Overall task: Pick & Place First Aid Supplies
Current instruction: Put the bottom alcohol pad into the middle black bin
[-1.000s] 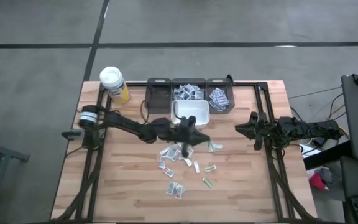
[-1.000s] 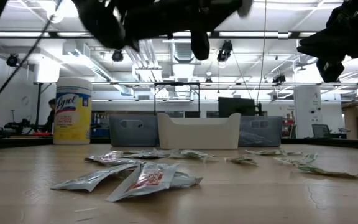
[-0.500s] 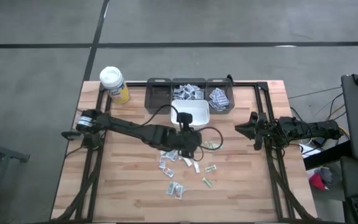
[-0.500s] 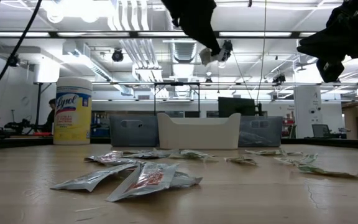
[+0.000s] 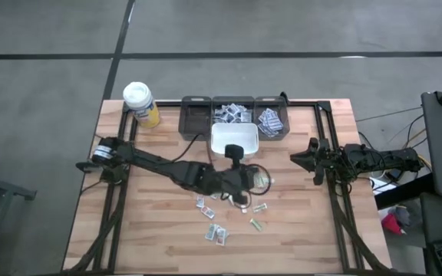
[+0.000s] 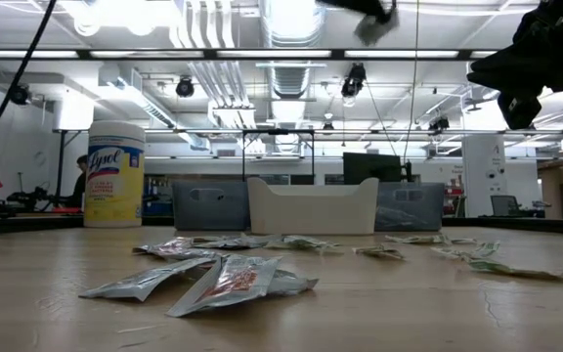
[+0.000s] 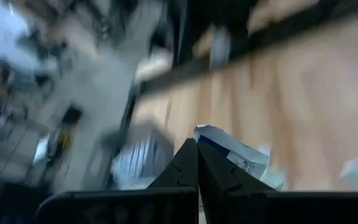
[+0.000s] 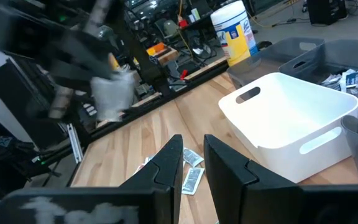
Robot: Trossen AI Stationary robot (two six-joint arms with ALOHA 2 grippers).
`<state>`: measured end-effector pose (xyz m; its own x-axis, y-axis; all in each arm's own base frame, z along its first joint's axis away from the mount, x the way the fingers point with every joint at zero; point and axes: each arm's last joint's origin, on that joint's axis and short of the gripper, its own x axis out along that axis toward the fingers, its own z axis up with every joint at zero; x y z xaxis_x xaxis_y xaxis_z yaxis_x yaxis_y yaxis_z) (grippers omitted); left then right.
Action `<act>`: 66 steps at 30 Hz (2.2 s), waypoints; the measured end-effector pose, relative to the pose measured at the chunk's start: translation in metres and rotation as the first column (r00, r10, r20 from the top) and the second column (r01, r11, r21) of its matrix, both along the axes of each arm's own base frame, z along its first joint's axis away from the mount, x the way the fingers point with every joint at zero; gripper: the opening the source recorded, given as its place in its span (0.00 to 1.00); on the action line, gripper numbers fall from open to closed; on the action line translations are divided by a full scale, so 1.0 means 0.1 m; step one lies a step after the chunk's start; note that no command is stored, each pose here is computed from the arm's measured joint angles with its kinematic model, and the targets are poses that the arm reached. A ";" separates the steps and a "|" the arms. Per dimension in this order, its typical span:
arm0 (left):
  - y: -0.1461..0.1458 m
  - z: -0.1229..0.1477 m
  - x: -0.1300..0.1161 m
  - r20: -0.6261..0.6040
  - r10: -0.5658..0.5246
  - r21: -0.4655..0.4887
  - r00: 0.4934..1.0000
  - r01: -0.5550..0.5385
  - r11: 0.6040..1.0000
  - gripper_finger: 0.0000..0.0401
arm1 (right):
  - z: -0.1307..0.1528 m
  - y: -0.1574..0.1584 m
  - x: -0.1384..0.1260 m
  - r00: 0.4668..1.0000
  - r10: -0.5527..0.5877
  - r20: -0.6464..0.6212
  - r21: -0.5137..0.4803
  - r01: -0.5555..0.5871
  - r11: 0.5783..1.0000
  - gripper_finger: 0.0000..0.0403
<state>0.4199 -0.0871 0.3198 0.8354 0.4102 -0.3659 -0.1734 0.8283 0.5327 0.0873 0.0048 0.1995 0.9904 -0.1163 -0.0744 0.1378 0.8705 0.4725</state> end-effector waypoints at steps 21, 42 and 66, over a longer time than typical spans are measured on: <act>0.13 -0.67 0.04 0.010 0.090 -0.010 0.996 -0.090 0.996 0.00 | 0.00 0.00 0.00 1.000 0.002 -0.001 0.000 -0.002 1.000 0.16; 2.84 -0.49 -0.22 -0.022 0.412 -0.256 0.911 -0.403 0.879 0.00 | 0.00 0.00 0.00 1.000 0.001 -0.001 0.000 -0.001 1.000 0.16; 3.54 -0.90 -0.21 -0.354 0.301 -0.504 0.886 -0.452 0.737 0.05 | 0.00 0.00 0.00 1.000 0.000 -0.001 0.000 0.000 1.000 0.16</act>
<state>0.3988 0.2666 0.2298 0.5147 0.3320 -0.7905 -0.4695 0.8806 0.0641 0.0874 0.0049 0.1995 0.9903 -0.1166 -0.0750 0.1383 0.8704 0.4725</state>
